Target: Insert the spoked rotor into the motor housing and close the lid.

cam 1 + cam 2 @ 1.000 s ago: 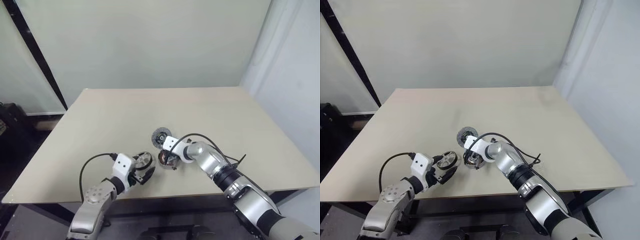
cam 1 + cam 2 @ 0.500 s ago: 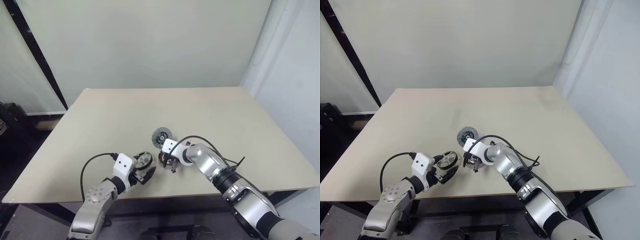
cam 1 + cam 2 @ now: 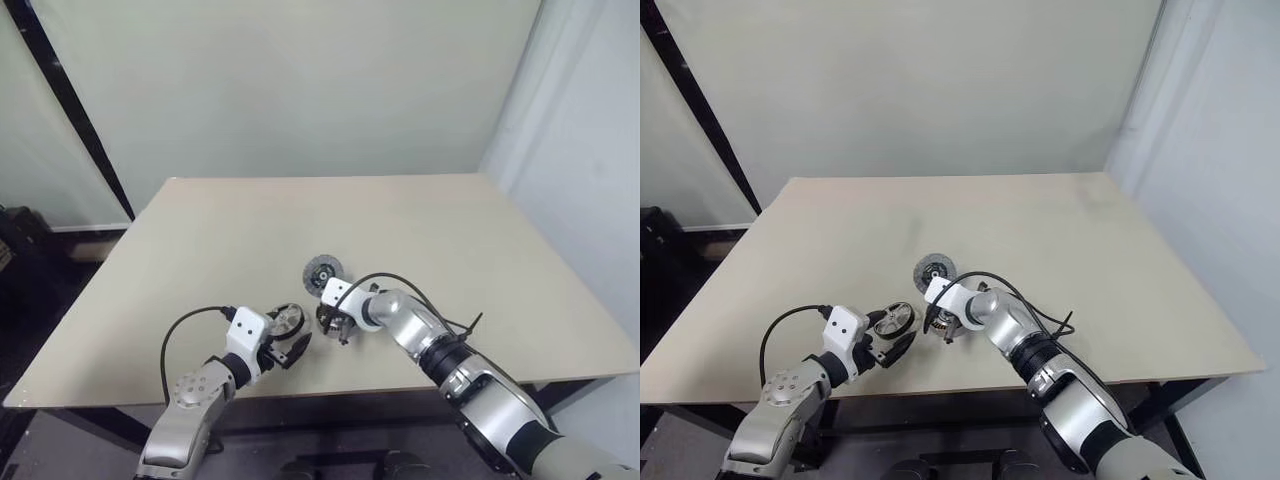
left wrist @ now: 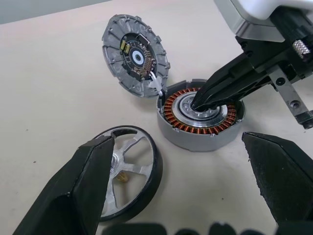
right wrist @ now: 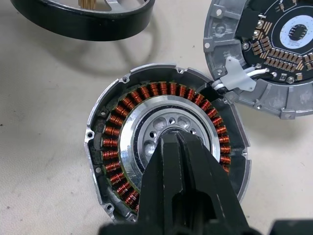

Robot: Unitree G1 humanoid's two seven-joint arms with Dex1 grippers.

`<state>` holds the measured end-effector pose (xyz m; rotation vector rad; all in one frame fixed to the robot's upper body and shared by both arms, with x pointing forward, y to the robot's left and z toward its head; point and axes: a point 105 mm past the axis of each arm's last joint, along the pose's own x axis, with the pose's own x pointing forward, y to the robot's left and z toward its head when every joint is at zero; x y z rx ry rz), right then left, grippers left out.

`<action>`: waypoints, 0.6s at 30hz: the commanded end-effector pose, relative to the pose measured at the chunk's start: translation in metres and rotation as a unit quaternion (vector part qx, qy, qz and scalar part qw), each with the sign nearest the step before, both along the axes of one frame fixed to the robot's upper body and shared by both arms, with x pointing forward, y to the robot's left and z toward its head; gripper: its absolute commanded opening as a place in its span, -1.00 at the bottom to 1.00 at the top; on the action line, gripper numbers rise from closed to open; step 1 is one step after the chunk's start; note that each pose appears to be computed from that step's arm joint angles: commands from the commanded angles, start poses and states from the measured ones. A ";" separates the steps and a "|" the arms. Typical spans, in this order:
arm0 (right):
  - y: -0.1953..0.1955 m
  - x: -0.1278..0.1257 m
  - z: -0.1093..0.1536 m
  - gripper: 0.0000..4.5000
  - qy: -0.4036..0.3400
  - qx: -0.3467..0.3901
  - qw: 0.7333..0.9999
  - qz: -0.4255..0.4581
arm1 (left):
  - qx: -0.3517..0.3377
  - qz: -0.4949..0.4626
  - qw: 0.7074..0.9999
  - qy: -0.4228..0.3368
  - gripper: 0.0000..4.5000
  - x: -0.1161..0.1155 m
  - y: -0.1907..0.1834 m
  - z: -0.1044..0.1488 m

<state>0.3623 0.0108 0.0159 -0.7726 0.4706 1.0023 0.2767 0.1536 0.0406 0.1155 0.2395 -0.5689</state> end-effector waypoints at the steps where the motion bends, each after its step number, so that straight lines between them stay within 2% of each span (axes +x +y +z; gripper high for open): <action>1: 0.001 0.010 0.012 -0.99 -0.034 -0.003 0.999 -0.003 | -0.003 -0.007 0.999 -0.038 1.00 0.003 -0.005 0.018; 10: -0.005 0.022 0.021 -0.99 -0.079 -0.029 0.996 -0.003 | -0.007 -0.006 0.999 -0.040 1.00 0.002 -0.007 0.018; 18: -0.003 0.027 0.034 -0.99 -0.103 -0.010 0.995 -0.010 | -0.010 -0.010 0.999 -0.039 1.00 0.002 -0.011 0.018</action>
